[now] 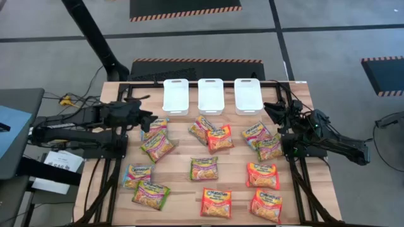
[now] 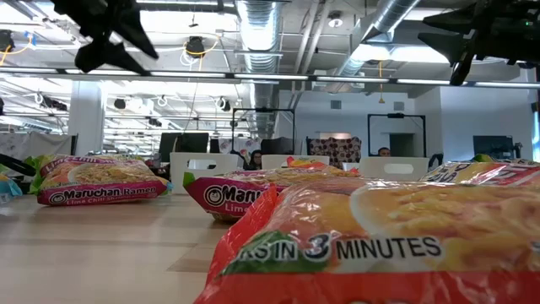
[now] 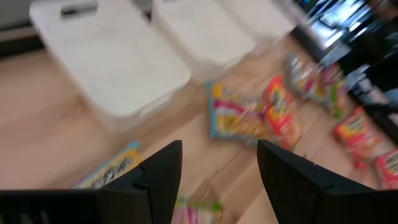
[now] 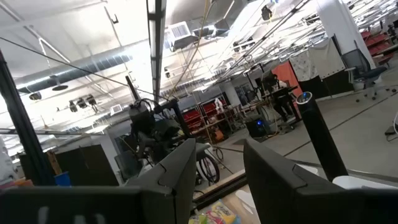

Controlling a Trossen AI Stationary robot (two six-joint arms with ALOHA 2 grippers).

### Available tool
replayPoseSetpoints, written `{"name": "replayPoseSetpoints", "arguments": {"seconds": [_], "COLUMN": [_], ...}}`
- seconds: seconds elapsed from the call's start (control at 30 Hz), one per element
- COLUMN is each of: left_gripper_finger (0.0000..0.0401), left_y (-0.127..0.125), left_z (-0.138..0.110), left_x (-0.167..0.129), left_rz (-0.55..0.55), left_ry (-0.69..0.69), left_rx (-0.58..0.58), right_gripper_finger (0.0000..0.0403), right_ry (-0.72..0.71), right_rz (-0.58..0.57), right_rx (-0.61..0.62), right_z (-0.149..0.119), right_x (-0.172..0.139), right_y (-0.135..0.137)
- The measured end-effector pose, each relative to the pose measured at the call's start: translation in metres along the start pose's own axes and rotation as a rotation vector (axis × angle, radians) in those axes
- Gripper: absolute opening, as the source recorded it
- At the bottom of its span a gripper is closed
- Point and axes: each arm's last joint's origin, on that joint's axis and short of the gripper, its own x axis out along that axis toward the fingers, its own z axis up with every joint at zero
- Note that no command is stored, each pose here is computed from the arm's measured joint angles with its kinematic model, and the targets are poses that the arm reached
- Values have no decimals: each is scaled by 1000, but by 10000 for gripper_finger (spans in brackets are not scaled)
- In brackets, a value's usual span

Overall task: Sort Maruchan noodles
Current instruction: Put the green noodle pack into the right white bin

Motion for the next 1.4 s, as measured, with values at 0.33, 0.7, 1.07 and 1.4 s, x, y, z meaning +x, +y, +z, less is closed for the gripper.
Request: {"name": "replayPoseSetpoints", "arguments": {"seconds": [0.33, 0.7, 1.07, 1.4], "left_gripper_finger": [196, 196, 196, 196], "left_y": [-5, -7, -6, 2], "left_z": [-14, -30, -44, -48], "left_x": [29, 58, 83, 101], "left_rz": [81, 188, 263, 327], "left_ry": [195, 377, 520, 606], "left_rx": [-20, -35, -31, -49], "right_gripper_finger": [159, 159, 159, 159], "right_ry": [37, 45, 45, 45], "right_rz": [-18, -21, -21, -21], "right_rx": [0, 0, 1, 1], "right_z": [-4, -4, -4, -4], "right_x": [0, 0, 0, 0], "right_y": [-2, -2, -2, -2]}}
